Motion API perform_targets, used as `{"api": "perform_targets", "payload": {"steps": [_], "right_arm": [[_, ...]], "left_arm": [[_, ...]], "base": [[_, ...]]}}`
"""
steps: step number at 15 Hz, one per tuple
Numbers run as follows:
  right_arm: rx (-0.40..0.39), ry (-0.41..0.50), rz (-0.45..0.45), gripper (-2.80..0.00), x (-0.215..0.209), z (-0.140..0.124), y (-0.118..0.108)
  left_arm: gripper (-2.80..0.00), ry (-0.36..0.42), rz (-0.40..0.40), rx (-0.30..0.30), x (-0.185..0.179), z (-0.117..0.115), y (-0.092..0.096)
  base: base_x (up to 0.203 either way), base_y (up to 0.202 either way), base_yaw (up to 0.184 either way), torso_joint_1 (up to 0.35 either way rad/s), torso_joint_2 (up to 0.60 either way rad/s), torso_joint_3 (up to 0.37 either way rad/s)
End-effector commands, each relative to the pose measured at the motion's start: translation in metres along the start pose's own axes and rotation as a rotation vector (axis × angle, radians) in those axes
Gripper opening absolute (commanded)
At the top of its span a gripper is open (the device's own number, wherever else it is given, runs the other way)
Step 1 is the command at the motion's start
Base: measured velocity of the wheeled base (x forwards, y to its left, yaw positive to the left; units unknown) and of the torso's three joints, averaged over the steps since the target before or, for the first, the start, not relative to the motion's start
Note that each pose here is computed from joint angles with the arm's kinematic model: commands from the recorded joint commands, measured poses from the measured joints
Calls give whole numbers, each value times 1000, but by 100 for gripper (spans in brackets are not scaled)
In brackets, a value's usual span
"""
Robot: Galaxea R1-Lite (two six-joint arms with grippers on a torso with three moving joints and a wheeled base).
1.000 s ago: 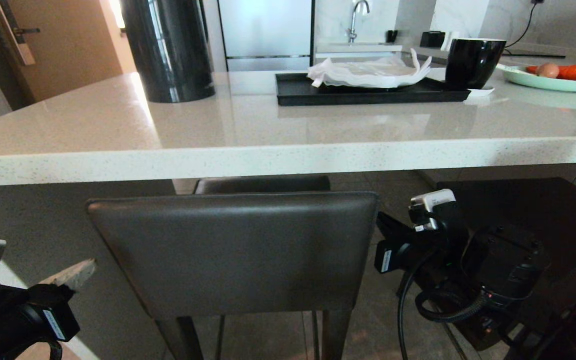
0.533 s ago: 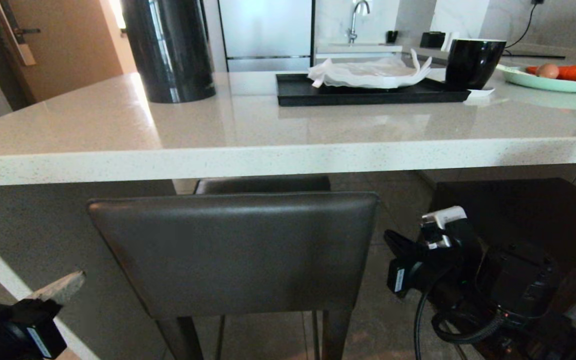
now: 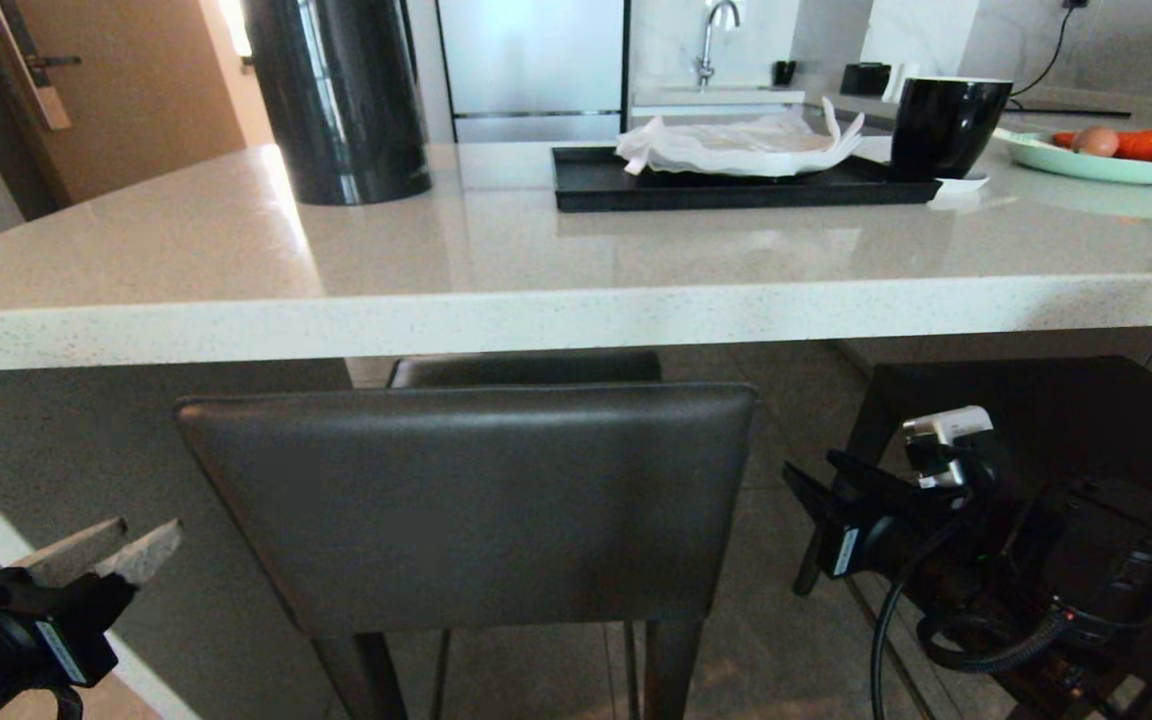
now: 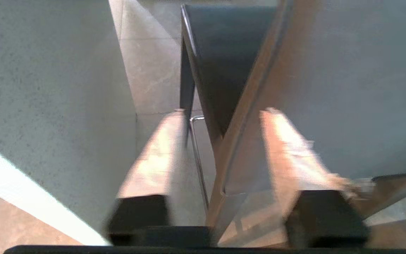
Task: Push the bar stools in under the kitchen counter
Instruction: Pull the gray chair out from under the dining table
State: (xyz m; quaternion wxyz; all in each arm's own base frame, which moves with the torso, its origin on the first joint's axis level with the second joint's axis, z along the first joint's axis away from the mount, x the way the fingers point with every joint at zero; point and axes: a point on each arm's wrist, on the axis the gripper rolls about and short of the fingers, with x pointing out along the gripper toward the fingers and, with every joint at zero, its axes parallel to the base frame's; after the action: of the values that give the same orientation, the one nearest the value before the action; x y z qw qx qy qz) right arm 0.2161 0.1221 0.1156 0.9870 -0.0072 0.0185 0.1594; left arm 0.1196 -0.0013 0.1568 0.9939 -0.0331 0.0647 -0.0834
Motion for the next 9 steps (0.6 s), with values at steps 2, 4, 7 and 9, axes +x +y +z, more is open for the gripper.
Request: {"api": "perform_targets", "payload": {"steps": [2,4,7,9], "right_arm": [[3,-16,8,0,-1,3,-3],[3,-13,79,0,-2,3,-7],[5,-6,212,0,-6,5,-16],[27,21,310,0,-11,6,-20]], "left_arm": [[0,10,-84,-23,4,2,14],[0,6,-269,-31,-1,4,20],[0,15,-475,-53,-3,4,31],[0,30,-609,-75,-1,3,35]], "base": [[0,0,0,0,0,0],[0,0,0,0,0,0],[0,0,0,0,0,0],[0,0,0,0,0,0]]}}
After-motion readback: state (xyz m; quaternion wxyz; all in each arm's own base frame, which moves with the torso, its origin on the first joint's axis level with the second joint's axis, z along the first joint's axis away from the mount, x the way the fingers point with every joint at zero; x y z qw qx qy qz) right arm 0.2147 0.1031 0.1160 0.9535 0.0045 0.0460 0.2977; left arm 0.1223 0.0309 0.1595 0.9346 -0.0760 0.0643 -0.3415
